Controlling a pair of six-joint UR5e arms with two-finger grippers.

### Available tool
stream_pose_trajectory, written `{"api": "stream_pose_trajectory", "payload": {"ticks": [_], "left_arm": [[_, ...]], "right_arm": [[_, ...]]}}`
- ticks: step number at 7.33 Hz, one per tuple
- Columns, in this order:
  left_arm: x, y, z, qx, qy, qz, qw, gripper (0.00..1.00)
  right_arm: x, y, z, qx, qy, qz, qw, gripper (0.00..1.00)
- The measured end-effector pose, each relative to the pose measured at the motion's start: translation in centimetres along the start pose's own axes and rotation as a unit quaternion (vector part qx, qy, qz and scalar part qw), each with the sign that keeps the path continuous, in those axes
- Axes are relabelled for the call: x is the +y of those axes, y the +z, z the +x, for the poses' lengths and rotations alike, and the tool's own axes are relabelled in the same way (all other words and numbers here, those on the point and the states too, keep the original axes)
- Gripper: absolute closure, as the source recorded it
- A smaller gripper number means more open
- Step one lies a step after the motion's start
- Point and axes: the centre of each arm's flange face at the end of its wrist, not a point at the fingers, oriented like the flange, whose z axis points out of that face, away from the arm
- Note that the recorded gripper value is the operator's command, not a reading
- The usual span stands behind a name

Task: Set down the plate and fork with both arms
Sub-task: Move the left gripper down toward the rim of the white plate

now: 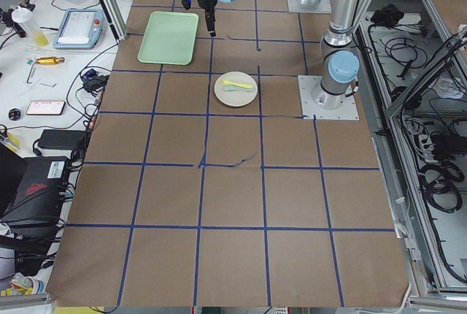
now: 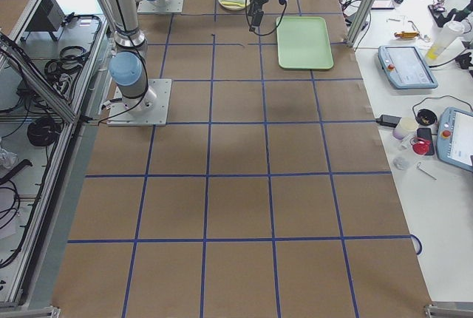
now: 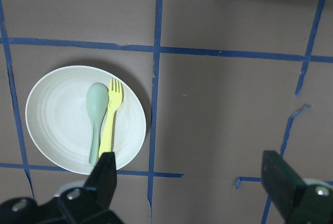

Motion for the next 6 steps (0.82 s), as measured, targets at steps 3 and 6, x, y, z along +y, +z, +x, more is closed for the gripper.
{"api": "stream_pose_trajectory", "payload": {"ticks": [3,6], "left_arm": [[-1.0,2.2,-4.4,-0.001,-0.014,-0.004,0.9999,0.00],[-1.4,5.2,-6.8,0.002,-0.004,-0.012,0.9999,0.00]], "right_arm": [[-0.2,0.6,0.2,0.003,0.001,-0.004,1.0000,0.00],[-0.3,0.4,0.3,0.000,0.003,-0.005,1.0000,0.00]]}}
